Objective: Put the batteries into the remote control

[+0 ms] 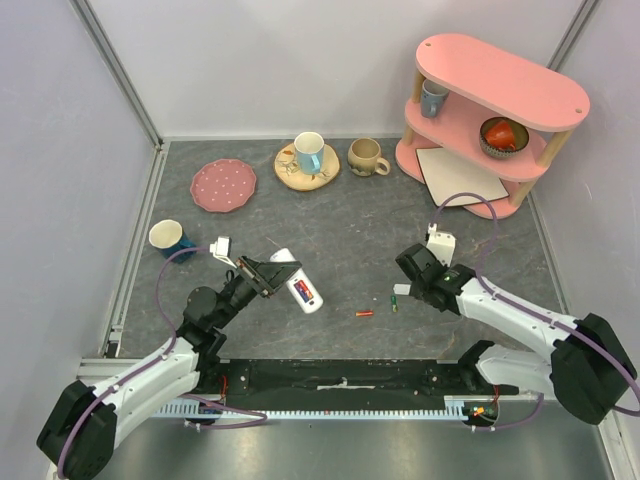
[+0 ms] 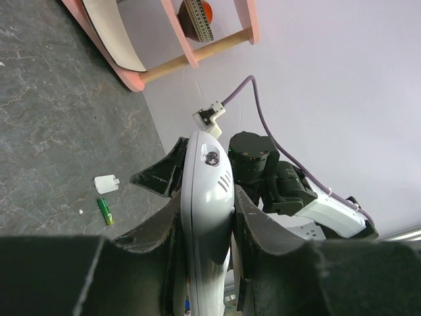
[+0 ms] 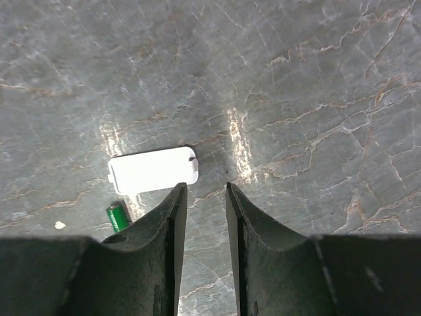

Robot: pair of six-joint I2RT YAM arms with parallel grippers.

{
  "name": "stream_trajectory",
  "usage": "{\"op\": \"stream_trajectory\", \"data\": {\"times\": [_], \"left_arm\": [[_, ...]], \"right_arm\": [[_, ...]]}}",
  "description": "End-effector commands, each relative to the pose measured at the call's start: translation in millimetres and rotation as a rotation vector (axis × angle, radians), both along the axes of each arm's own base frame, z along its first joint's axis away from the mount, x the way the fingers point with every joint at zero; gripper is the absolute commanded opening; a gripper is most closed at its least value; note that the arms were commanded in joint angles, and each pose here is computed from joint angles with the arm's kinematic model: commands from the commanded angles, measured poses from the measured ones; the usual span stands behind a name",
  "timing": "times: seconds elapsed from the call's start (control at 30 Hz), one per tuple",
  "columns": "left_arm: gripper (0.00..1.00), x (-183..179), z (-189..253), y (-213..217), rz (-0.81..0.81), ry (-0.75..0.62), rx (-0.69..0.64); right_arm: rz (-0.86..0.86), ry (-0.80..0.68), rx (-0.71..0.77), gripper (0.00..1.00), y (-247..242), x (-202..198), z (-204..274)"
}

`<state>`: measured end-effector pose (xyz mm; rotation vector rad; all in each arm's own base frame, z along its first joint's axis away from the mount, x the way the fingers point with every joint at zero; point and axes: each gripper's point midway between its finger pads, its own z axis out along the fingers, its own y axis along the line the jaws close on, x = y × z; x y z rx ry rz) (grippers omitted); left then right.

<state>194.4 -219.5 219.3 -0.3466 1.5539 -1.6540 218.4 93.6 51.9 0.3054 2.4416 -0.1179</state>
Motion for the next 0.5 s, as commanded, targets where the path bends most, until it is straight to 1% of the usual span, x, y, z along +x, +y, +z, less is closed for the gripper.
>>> {"op": "stream_trajectory", "data": {"times": [0.0,0.23,0.47], "left_arm": [[0.02,-9.6,-26.1,1.9,-0.026,0.029,0.021],[0.02,-7.4,-26.9,2.5,-0.017,0.035,0.022],[0.02,-5.8,-26.2,1.2,-0.018,0.034,0.029]], "right_arm": [[-0.032,-0.017,0.031,0.37,2.4,5.4,-5.9],[-0.030,-0.002,0.045,0.36,0.8,5.8,-20.4],[-0.012,-0.021,0.061,0.40,7.0,15.5,-22.4]]}}
